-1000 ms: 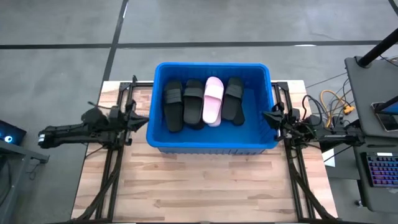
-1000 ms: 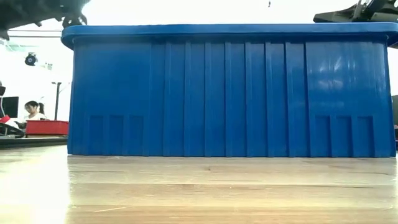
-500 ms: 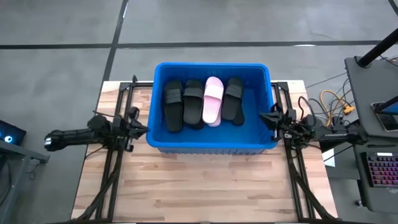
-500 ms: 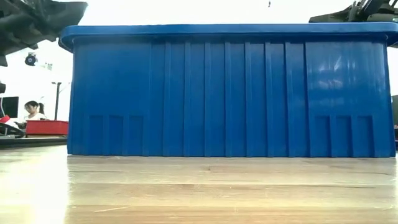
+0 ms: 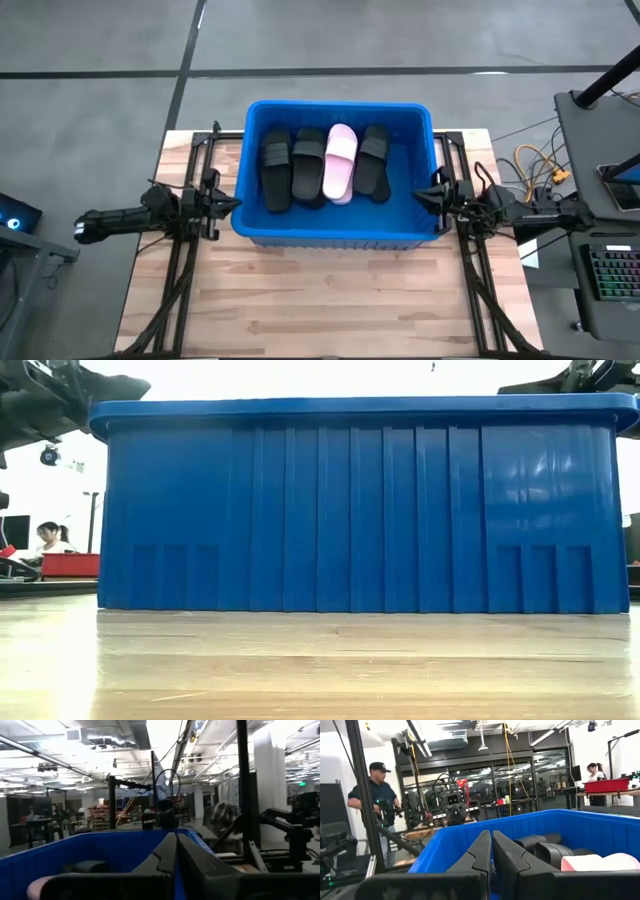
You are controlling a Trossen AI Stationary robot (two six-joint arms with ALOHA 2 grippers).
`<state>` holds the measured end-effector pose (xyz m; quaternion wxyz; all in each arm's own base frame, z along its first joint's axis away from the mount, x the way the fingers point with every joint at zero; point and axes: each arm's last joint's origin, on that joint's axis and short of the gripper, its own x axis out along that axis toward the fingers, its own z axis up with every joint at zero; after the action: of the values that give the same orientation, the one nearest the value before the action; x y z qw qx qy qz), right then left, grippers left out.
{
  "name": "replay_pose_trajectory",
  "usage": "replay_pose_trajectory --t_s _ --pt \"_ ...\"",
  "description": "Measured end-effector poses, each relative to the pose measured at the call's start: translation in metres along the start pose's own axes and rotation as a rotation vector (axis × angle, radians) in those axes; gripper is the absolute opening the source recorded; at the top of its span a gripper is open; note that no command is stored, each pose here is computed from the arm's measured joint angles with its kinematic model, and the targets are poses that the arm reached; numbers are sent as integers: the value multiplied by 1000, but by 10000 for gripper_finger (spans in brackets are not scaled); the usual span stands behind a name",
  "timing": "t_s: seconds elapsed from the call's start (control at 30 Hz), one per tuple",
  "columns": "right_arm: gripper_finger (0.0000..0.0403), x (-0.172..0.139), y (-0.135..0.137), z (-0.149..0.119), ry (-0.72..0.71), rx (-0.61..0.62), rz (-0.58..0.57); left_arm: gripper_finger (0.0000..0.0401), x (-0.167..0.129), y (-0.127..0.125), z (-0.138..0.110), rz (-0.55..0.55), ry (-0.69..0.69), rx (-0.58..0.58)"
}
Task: Pick and place slides into bin
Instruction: Return to Home Position
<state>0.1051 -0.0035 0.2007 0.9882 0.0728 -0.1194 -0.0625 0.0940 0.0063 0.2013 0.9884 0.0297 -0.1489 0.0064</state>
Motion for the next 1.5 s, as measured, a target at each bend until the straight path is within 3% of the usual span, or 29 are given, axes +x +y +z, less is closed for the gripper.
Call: replay_pose_trajectory --t_s 0.23,0.43,1.0,1.5 --pt "9 0 0 -2 11 -52 6 0 1 1 -1 39 21 -1" --pt "9 0 0 -2 14 -72 6 0 2 1 -13 35 135 -12" --pt "9 -1 0 -2 6 -160 1 0 2 1 -6 36 65 -4" --pt "9 -1 0 -1 -8 -142 -1 0 2 1 -6 35 65 -4"
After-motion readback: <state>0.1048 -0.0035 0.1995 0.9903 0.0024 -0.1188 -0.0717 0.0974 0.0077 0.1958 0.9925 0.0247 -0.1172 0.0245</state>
